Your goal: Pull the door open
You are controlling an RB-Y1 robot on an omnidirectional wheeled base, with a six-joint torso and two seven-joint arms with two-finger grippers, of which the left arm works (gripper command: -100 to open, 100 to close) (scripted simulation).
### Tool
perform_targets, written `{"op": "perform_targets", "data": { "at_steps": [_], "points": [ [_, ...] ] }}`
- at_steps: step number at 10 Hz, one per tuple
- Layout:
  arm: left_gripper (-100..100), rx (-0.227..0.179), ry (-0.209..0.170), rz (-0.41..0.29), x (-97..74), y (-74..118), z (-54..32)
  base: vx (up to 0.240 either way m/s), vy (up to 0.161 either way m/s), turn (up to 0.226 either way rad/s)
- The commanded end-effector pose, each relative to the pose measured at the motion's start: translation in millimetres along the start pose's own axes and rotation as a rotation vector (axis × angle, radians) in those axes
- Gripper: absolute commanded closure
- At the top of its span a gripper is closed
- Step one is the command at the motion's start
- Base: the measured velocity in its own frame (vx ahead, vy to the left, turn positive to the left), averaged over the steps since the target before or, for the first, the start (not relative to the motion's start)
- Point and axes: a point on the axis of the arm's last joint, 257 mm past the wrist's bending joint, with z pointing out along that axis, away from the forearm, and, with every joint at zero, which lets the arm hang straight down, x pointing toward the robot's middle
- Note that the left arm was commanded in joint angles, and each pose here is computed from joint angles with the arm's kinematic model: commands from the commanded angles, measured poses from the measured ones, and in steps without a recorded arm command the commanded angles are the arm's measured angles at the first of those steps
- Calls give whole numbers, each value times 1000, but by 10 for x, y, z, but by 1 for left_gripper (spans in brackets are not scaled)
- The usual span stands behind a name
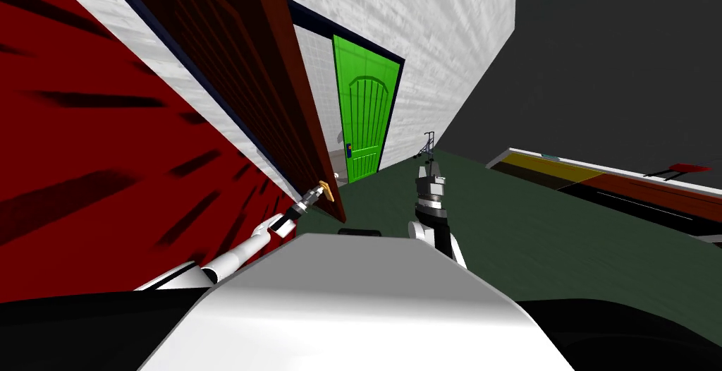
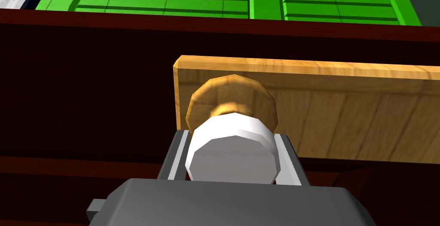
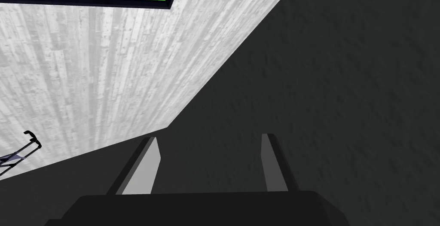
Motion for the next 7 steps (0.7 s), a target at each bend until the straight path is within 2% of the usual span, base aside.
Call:
{"op": "perform_targets", "data": {
  "at_steps": [1, 4, 5, 7],
  "points": [
    [100, 10, 10, 1, 1, 13, -94, 20, -23, 2],
    [100, 13, 24, 3, -16, 74, -310, 47, -32, -3],
    [100, 17, 25, 3, -11, 65, -311, 31, -23, -4],
    [100, 19, 38, 5, -20, 108, -499, 36, -24, -19]
  ]
}}
